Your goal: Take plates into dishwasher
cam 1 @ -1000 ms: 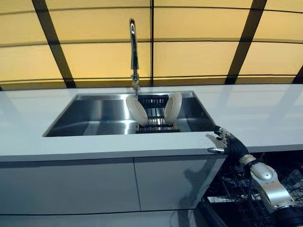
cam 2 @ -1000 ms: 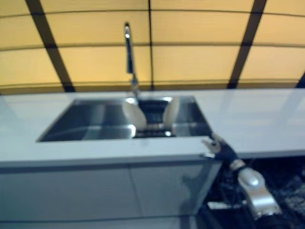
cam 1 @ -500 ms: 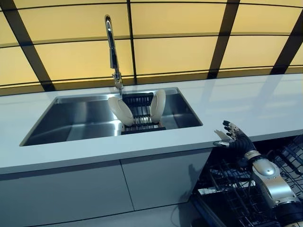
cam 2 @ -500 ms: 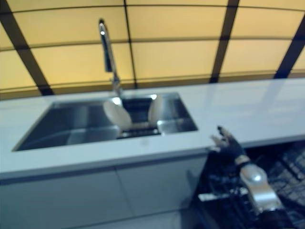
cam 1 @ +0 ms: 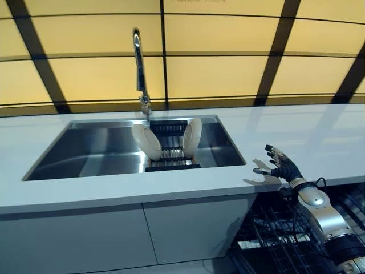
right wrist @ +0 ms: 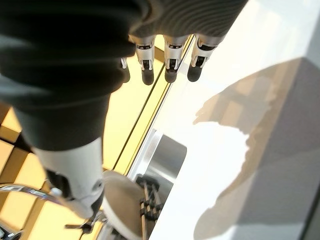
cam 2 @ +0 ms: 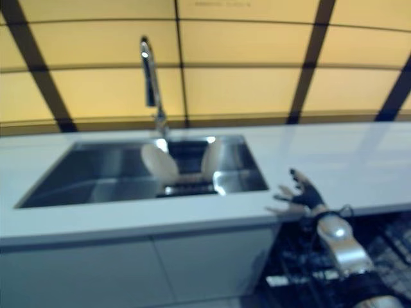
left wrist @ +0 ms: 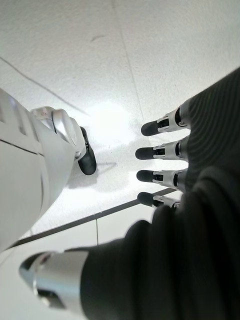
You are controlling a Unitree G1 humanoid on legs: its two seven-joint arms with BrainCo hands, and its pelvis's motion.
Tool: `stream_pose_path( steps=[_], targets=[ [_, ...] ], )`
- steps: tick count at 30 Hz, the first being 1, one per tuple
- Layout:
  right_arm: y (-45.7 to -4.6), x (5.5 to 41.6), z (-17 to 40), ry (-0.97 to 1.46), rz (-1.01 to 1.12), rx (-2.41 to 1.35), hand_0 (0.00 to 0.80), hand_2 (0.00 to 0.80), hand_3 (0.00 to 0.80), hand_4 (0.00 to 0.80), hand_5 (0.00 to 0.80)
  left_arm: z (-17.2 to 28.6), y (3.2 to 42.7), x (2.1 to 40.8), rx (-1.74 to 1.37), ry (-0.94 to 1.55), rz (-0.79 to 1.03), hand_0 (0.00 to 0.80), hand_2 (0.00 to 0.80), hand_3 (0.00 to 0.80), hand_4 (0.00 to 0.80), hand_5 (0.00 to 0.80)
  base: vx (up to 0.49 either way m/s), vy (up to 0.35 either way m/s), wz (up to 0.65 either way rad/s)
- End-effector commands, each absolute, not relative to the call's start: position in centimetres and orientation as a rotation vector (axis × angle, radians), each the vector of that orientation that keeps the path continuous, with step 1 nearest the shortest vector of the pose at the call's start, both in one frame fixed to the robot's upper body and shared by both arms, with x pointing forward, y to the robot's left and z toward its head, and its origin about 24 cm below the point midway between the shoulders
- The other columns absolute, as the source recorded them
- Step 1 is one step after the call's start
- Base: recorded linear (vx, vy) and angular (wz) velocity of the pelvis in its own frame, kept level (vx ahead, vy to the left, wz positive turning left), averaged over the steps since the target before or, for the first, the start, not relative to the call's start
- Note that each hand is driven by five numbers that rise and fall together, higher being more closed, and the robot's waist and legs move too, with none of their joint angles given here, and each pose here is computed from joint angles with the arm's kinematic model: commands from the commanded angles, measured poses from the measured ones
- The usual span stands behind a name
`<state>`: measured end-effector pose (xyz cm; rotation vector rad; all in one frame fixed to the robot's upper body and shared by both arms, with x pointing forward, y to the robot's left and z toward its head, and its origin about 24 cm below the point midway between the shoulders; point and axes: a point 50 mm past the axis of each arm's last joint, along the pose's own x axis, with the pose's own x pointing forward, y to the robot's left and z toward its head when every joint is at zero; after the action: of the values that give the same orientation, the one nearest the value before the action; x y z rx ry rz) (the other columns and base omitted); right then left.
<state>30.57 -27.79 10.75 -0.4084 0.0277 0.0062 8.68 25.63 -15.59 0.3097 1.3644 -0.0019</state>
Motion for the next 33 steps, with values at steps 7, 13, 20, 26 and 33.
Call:
stream_pose_path(
  steps=[7, 13, 20, 26, 33],
  targets=[
    [-26.1, 34.1, 15.6, -0.050, 0.074, -0.361, 0.000, 0.000, 0.000, 0.000, 0.000, -15.1, 27.5, 8.9, 0.361, 1.411, 0.012, 0.000, 0.000, 0.000, 0.000, 0.000, 0.051, 0.007, 0.11],
    [-25.4, 35.8, 17.0, 0.004, 0.065, -0.334, 0.000, 0.000, 0.000, 0.000, 0.000, -15.1, 27.1, 9.4, 0.376, 1.424, -0.018, 0.000, 0.000, 0.000, 0.000, 0.000, 0.057, 0.010, 0.07],
    [-25.4, 37.3, 19.1, 0.054, 0.044, -0.352, 0.000, 0.000, 0.000, 0.000, 0.000, -15.0, 27.3, 9.4, 0.393, 1.440, -0.032, 0.000, 0.000, 0.000, 0.000, 0.000, 0.047, 0.034, 0.01],
    [-25.3, 38.1, 20.3, 0.119, 0.050, -0.337, 0.000, 0.000, 0.000, 0.000, 0.000, -14.9, 27.3, 9.6, 0.402, 1.453, -0.044, 0.000, 0.000, 0.000, 0.000, 0.000, 0.016, 0.033, 0.03],
    [-24.9, 38.8, 20.7, 0.194, 0.048, -0.320, 0.000, 0.000, 0.000, 0.000, 0.000, -14.8, 27.3, 10.1, 0.414, 1.451, -0.052, 0.000, 0.000, 0.000, 0.000, 0.000, 0.003, 0.013, 0.02]
  ],
)
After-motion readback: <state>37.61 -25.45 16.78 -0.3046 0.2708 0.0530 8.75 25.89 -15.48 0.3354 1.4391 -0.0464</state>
